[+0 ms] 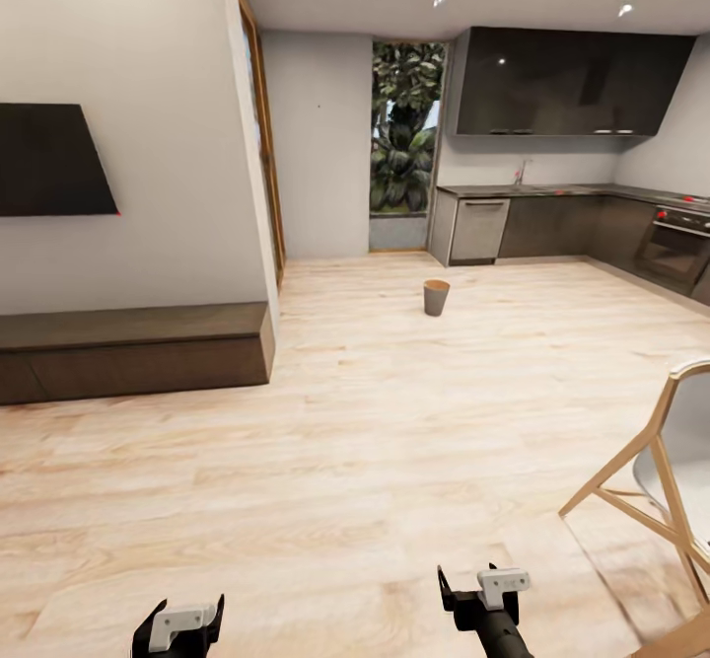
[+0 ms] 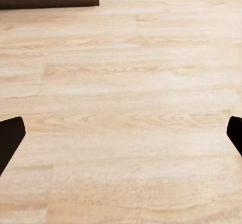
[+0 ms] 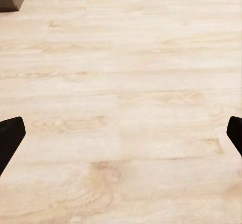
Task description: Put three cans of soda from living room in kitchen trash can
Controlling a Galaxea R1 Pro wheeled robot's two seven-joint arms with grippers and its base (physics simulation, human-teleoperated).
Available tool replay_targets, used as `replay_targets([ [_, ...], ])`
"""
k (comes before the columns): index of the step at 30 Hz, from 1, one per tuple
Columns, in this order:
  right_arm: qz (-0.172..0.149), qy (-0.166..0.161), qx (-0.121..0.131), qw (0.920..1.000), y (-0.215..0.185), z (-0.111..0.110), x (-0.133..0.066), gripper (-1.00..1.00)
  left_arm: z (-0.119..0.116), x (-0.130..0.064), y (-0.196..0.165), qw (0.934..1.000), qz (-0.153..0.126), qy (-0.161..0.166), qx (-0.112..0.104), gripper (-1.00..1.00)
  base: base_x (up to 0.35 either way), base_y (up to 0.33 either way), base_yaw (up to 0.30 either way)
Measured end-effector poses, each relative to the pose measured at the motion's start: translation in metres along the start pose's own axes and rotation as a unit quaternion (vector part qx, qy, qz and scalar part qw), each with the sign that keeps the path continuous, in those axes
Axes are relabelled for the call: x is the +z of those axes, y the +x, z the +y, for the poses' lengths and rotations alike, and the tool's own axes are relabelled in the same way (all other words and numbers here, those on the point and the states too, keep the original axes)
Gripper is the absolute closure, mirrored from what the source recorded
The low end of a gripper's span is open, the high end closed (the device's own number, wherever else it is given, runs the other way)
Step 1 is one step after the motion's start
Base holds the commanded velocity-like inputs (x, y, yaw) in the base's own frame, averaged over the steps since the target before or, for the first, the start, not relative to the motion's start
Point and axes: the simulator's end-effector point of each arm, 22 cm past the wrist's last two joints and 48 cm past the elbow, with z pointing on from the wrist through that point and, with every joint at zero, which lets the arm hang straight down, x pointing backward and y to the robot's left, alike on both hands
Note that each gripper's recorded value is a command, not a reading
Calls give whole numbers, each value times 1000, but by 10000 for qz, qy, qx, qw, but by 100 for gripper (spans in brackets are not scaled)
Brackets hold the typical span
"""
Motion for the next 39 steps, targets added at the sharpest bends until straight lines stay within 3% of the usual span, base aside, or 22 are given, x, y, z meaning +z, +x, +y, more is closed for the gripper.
replay_targets([
  [39,-2,-1,11,10000,0,0,0,-100,0,0,0,10000,0,0,0,-100,320,0,0],
])
